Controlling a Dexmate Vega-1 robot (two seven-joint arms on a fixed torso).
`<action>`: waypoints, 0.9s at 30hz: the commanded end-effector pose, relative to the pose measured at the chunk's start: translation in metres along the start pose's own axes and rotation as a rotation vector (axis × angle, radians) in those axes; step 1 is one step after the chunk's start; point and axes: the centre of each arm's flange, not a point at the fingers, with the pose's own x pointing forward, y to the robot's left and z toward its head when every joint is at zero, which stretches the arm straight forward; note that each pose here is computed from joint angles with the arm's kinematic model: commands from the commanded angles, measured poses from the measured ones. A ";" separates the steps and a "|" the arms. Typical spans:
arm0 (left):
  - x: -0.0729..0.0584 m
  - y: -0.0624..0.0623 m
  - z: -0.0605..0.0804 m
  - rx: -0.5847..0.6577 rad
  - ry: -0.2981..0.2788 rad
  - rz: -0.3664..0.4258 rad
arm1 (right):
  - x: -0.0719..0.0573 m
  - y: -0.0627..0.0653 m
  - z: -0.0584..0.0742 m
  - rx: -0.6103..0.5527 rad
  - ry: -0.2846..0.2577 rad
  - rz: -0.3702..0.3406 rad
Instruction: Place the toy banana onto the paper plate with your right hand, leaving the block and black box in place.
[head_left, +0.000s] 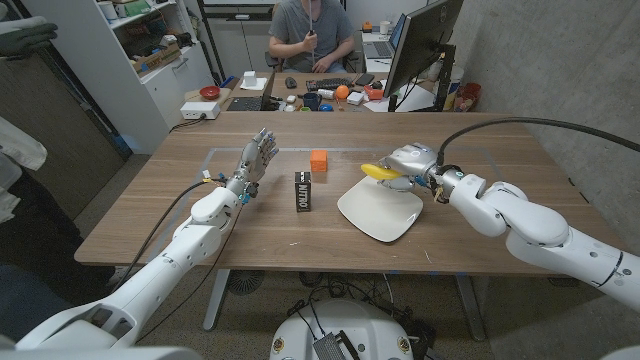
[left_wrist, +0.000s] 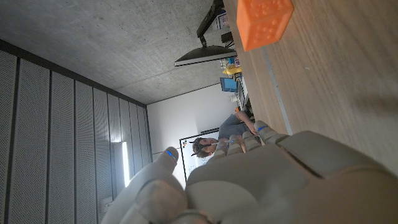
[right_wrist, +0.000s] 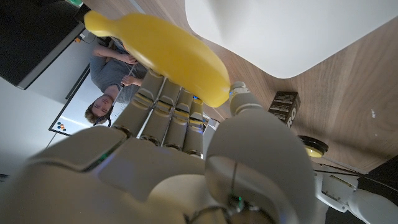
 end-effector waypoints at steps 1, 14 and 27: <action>-0.001 0.000 0.000 0.002 0.003 0.003 | 0.008 0.009 0.013 0.025 -0.061 0.029; 0.000 0.001 -0.001 0.003 0.010 0.005 | 0.015 0.026 0.013 0.078 -0.066 0.057; 0.003 0.001 -0.004 -0.001 0.019 0.002 | 0.019 0.042 0.021 0.158 -0.093 0.087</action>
